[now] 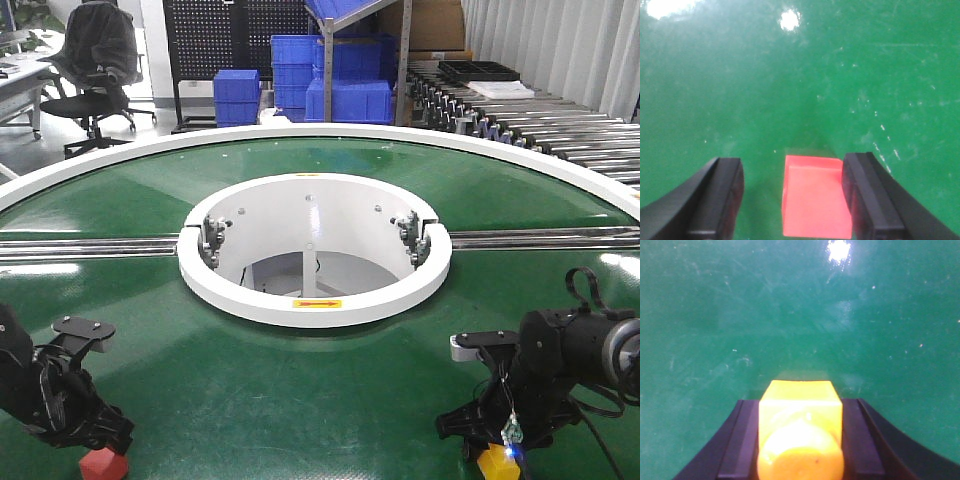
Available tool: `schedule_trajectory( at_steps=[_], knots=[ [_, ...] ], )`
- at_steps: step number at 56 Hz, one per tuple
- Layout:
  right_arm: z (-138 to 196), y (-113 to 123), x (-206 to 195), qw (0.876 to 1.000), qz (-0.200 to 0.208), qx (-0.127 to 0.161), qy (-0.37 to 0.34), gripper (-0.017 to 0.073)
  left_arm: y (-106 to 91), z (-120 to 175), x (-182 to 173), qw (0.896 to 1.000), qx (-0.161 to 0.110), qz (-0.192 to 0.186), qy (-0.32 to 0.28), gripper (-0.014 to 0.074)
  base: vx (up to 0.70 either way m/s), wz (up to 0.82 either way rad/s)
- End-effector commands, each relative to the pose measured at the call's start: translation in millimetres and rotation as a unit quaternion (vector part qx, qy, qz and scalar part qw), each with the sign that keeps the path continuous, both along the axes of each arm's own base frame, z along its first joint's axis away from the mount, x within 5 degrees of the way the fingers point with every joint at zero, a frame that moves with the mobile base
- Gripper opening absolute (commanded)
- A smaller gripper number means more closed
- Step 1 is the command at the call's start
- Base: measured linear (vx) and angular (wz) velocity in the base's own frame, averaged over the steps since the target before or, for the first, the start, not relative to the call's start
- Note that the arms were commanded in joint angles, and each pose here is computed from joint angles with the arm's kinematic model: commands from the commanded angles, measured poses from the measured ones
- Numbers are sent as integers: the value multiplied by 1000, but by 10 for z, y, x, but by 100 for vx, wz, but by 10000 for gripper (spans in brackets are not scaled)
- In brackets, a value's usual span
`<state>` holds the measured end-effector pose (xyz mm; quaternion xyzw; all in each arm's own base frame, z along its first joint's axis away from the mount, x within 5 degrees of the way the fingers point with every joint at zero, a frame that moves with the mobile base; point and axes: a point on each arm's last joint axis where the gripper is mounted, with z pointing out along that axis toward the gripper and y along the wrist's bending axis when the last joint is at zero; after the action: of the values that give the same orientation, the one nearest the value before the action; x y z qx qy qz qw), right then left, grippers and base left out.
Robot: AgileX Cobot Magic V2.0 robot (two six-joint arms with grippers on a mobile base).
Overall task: Pick red and yellow blocks into blue bin
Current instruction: 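Lower the left gripper onto the red cube and close it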
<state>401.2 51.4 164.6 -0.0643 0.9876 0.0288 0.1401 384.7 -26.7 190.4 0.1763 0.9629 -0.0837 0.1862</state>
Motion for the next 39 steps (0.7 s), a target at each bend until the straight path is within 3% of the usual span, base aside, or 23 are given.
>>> schedule_trajectory(
  at_steps=[1, 18, 39],
  knots=[
    [305, 9, 54, 998, 4, 4, -60, -10, -17, 218, 17, 999, -7, -1, -31, 538, 0, 0],
    [305, 9, 54, 998, 4, 4, -60, -10, -19, 262, 0, 999, -8, -2, -34, 538, 0, 0],
    [304, 9, 53, 998, 5, 4, -60, -10, -24, 559, -106, 998, -6, -18, -66, 538, 0, 0]
  ],
)
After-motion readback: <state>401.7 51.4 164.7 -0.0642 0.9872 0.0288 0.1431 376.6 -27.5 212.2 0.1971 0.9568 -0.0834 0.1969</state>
